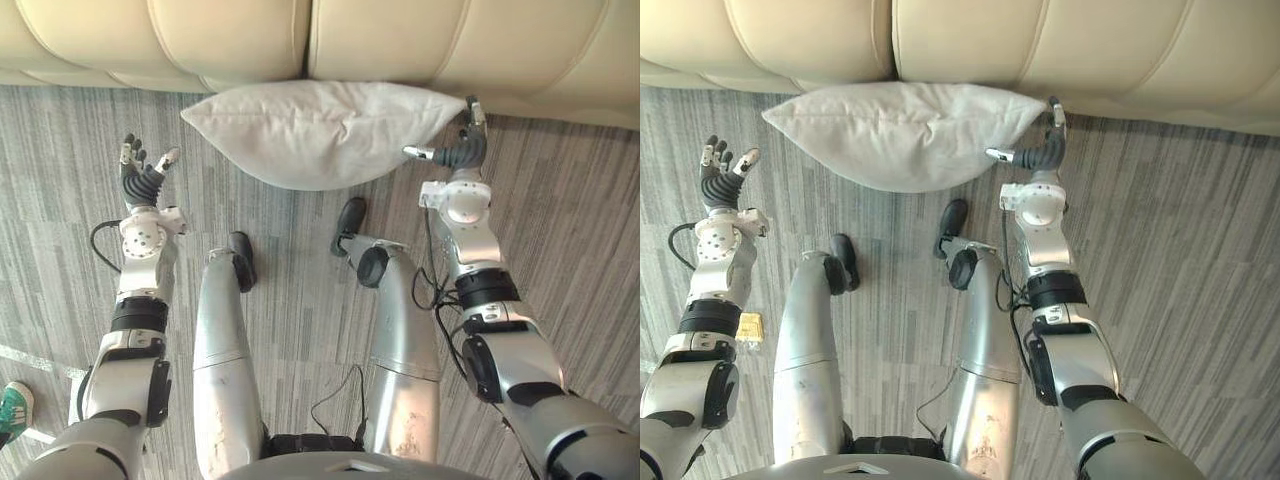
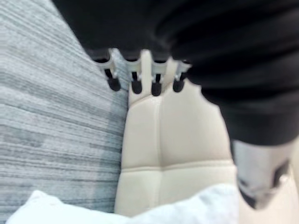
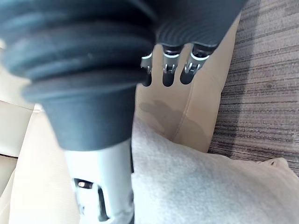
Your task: Pick up cushions and gather them together orderly.
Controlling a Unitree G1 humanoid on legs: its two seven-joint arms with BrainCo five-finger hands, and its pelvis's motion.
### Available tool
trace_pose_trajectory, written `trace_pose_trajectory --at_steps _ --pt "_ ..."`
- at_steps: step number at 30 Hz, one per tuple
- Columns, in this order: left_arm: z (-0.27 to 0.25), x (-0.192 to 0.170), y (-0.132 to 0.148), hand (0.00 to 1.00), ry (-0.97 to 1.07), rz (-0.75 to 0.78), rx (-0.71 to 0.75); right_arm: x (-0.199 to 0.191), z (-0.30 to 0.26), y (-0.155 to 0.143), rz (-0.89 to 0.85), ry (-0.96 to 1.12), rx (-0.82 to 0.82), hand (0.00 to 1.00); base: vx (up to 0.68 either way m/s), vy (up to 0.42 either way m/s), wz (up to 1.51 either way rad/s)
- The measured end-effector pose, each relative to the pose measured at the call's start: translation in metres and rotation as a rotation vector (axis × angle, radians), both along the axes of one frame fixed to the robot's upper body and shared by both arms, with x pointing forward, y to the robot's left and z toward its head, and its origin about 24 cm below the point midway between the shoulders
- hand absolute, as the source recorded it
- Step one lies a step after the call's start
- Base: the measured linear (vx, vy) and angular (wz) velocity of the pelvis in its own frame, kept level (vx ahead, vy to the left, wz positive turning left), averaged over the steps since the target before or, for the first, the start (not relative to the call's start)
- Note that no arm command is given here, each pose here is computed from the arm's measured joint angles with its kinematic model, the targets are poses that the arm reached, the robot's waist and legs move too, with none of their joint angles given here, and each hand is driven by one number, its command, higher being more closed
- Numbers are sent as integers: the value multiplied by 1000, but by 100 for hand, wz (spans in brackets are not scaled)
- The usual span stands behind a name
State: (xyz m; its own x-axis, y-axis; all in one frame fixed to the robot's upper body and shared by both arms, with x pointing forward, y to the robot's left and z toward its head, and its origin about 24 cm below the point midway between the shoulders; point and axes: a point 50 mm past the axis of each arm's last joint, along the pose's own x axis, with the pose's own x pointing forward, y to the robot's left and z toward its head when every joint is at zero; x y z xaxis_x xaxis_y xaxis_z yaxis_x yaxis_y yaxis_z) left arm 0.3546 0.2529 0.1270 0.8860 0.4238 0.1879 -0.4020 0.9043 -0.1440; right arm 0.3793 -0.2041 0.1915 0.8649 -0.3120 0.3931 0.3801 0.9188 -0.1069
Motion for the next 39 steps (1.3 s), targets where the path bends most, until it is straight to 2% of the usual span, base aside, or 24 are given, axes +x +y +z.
trace_pose_trajectory --at_steps 5,8,14,15,16,23,31,39 --pt "16 5 -8 0 -69 3 -57 5 10 28 57 -29 -5 0 -108 -14 1" --pt "29 9 -27 0 -118 -44 -61 7 13 58 133 -38 -2 0 -55 -15 2" --pt "66 24 -76 0 -213 -157 -13 6 30 83 179 -94 24 0 -14 -11 2" --pt "72 25 -82 0 -225 -167 -4 5 31 87 189 -102 32 100 0 0 0" --pt "75 26 -86 100 -234 -171 -3 4 32 89 197 -108 36 100 0 0 0" --pt "91 28 -97 100 -264 -143 -6 3 38 101 212 -128 90 100 -9 -1 -2" --pt "99 26 -84 100 -277 -90 29 -9 47 99 228 -197 113 100 -27 -8 -5" --pt "102 15 -101 100 -332 -159 54 -26 45 97 255 -247 158 100 -11 -6 -5"
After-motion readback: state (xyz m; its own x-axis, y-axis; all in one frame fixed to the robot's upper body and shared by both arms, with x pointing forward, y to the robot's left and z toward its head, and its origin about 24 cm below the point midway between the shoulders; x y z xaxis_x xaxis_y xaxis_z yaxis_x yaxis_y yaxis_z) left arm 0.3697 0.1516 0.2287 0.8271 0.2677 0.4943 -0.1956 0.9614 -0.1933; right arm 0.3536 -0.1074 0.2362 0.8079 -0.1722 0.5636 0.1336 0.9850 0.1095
